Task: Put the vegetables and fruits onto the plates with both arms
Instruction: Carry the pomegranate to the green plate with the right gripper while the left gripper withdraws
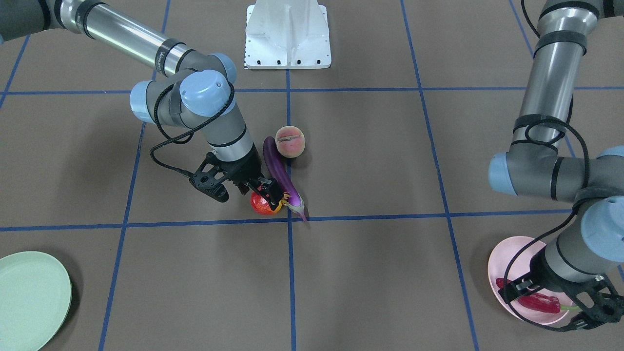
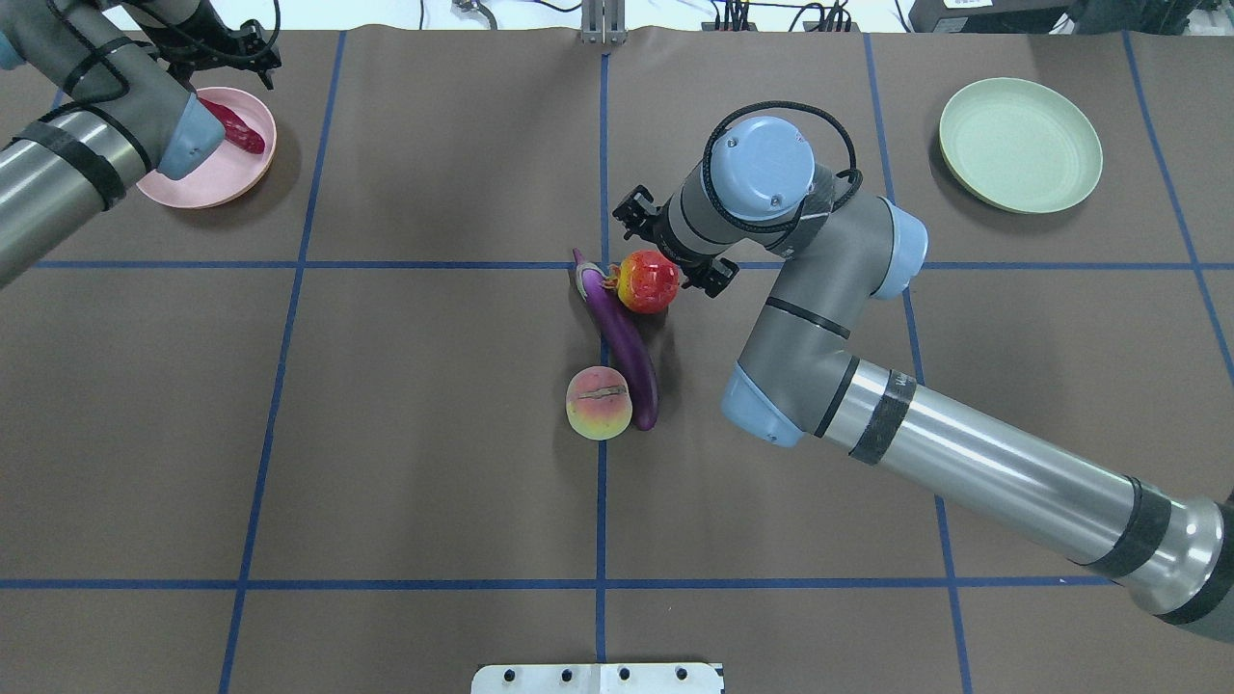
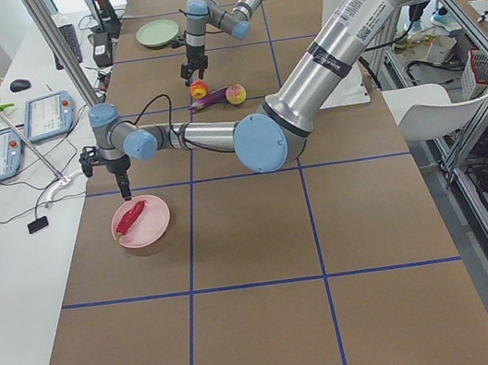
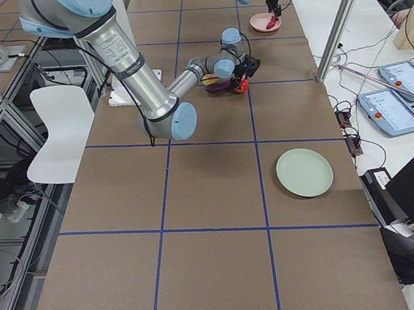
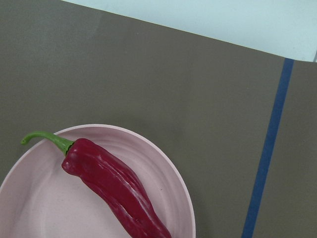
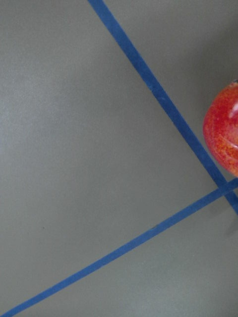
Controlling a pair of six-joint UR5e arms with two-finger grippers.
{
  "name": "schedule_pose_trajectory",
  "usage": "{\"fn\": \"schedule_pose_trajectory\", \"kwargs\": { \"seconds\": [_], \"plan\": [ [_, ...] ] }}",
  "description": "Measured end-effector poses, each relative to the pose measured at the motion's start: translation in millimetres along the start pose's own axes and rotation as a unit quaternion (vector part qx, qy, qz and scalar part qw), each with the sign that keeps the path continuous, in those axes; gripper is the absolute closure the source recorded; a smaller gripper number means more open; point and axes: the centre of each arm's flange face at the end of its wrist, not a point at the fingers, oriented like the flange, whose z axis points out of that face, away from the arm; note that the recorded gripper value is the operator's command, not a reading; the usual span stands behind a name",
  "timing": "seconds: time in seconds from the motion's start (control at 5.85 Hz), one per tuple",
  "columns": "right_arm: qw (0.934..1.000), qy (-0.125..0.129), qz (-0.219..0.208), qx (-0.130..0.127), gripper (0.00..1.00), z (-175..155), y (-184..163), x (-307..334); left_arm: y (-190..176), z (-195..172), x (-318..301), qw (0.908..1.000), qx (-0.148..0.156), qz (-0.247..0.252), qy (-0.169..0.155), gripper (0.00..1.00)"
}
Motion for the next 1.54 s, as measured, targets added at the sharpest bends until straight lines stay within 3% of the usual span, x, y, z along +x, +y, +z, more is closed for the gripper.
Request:
{"fn": "schedule_pose_trajectory", "kwargs": {
  "seconds": [0.68,0.86,1.03,1.37,1.54],
  "plan": [
    [0.9998,0.006,0.017,-0.004,0.03,10.5,11.4,5.3,3.5,-1.5,4.5,1.0,0.002,0.004,0.003,0.0],
    [0.9998,0.009,0.016,-0.005,0.33,15.3,16.7,8.2,3.5,-1.6,4.5,1.0,0.002,0.004,0.002,0.0],
    [0.9998,0.01,0.017,-0.006,0.99,16.4,20.2,8.1,3.6,-2.3,5.1,1.0,0.003,0.004,0.003,0.0],
    [0.9998,0.003,0.019,-0.006,1.0,9.7,16.5,3.3,4.0,-6.7,8.5,1.0,0.006,-0.001,0.007,0.0],
    [0.9997,-0.003,0.024,-0.006,1.0,-2.5,-1.9,-2.3,5.2,-8.9,11.5,0.9999,0.006,-0.005,0.009,0.0]
  ]
}}
